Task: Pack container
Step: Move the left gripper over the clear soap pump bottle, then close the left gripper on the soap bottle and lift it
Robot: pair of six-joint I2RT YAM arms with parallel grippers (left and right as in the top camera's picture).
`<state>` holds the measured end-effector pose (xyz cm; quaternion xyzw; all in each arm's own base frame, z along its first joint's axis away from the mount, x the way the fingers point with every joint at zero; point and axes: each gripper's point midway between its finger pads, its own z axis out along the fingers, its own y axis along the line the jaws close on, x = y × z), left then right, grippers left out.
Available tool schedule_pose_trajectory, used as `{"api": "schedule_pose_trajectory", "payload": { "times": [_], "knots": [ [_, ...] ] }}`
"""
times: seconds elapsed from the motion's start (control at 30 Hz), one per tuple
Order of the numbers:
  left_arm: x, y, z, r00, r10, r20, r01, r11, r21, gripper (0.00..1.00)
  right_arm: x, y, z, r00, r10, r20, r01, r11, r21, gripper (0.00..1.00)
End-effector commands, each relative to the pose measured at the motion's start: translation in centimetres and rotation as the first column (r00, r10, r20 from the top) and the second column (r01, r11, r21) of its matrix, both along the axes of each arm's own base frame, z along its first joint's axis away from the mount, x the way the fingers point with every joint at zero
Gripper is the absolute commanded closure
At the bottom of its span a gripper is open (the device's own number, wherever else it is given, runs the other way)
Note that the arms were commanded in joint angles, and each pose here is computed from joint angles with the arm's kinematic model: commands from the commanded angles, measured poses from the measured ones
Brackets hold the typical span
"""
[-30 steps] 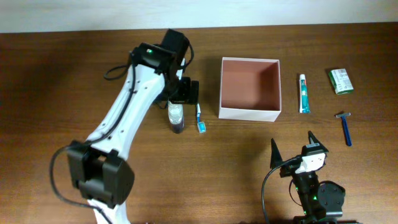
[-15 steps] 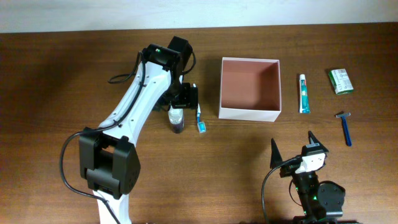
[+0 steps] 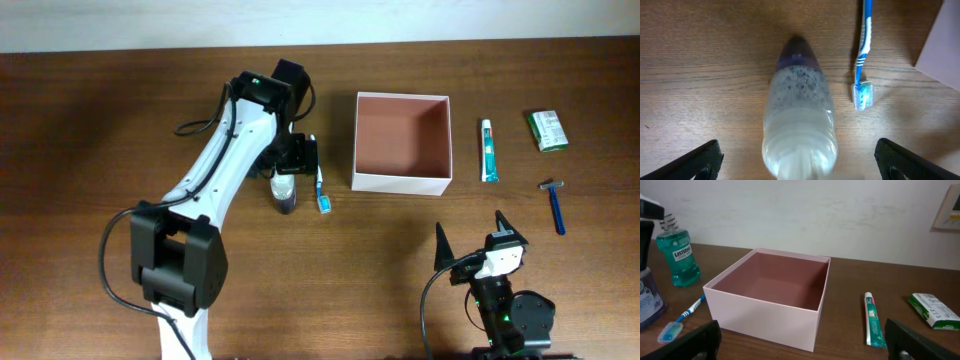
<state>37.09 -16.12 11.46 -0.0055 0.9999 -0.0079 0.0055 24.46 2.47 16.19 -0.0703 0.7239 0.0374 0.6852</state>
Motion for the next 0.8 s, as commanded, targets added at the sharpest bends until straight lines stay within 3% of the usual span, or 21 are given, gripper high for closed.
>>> {"api": "schedule_pose_trajectory", "payload": {
  "times": [0.0,0.2,0.37,0.67,0.77],
  "knots": [
    [0.08,0.26,-1.61,0.999,0.010,-0.036,-0.009,0.999,0.031,0.00,-0.07,0.33,-0.19,1.000,0.015,-0.004,-0.015,1.000,0.008,0.01],
    [0.09,0.27,-1.78,0.999,0.010,-0.040,-0.009,0.999,0.033,0.01,-0.07,0.33,-0.19,1.000,0.015,-0.004,-0.015,1.000,0.008,0.01],
    [0.08,0.26,-1.78,0.999,0.010,-0.040,-0.009,0.999,0.033,0.07,-0.07,0.33,-0.19,1.000,0.015,-0.004,-0.015,1.000,0.008,0.01],
    [0.05,0.27,-1.77,0.999,0.010,-0.041,-0.009,0.999,0.033,0.41,-0.07,0.33,-0.19,1.000,0.015,-0.004,-0.015,1.000,0.008,0.01],
    [-0.01,0.29,-1.77,0.999,0.010,-0.043,-0.009,0.999,0.034,0.46,-0.07,0.33,-0.19,1.000,0.015,-0.004,-0.015,1.000,0.008,0.01]
  ]
}}
